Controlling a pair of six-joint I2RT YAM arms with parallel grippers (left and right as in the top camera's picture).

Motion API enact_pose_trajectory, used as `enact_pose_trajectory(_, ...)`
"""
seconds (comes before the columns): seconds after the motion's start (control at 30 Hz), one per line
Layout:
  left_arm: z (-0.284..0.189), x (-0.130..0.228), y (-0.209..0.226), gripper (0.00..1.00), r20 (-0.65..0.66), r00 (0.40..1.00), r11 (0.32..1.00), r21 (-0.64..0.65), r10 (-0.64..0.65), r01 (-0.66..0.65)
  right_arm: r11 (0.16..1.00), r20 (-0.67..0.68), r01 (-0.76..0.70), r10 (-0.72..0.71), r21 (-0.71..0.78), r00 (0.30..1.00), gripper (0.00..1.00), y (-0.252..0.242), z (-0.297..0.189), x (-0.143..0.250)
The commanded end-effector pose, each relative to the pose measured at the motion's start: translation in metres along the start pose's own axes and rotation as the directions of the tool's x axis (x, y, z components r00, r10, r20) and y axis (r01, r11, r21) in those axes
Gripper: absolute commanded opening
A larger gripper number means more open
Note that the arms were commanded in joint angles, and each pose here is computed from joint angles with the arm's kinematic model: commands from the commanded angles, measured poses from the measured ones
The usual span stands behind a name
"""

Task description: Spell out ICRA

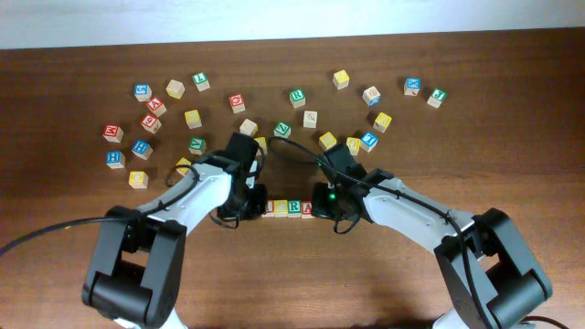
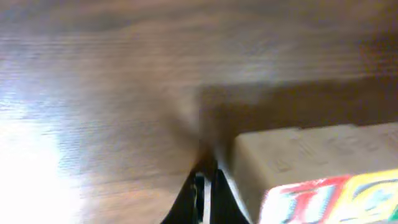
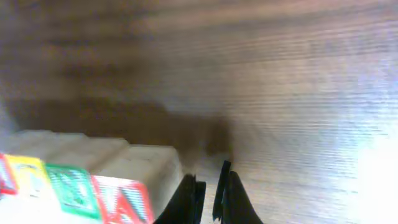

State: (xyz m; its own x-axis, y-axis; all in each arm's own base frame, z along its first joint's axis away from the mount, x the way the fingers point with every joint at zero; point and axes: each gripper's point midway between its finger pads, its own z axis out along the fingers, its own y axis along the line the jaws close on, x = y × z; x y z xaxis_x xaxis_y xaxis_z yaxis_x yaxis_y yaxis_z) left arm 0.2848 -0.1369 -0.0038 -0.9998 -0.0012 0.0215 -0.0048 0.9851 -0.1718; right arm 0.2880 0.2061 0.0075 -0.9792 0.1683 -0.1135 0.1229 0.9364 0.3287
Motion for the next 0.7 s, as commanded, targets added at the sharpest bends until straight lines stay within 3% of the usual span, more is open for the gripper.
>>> enact_pose_trajectory(0.0, -0.001, -0.002, 0.031, 0.0, -0.03, 0.995, 0.994, -0.055, -0.093, 0.092, 0.998, 0.006, 0.05, -0.05, 0.047, 0.999, 0.04, -0.007, -0.016, -0.011)
enact_pose_trajectory(0.1, -0.022, -0.009, 0.046, 0.0, 0.017, 0.989, 0.988, -0.039, -0.148, 0.149, 0.994, -0.078, 0.05, -0.042, 0.098, 0.996, 0.04, -0.01, -0.04, 0.002)
enact_pose_trajectory(0.2, -0.024, -0.013, 0.063, 0.0, 0.038, 0.983, 0.98, -0.078, -0.181, 0.184, 0.992, -0.177, 0.113, -0.103, 0.048, 0.979, 0.04, -0.001, -0.043, 0.024)
enact_pose_trajectory(0.33, -0.029, -0.019, 0.086, 0.0, 0.063, 0.954, 0.951, -0.076, -0.294, 0.298, 0.983, -0.15, 0.183, -0.178, 0.02, 0.973, 0.04, 0.023, -0.036, 0.033)
enact_pose_trajectory(0.4, -0.03, -0.019, 0.098, 0.0, 0.063, 0.941, 0.939, -0.076, -0.332, 0.336, 0.981, -0.094, 0.133, -0.12, 0.144, 0.988, 0.04, 0.018, -0.028, 0.035)
enact_pose_trajectory(0.67, -0.032, -0.021, 0.107, 0.07, 0.073, 0.931, 0.929, -0.072, -0.358, 0.363, 0.977, -0.123, 0.15, -0.132, 0.151, 0.984, 0.04, 0.019, 0.006, 0.037)
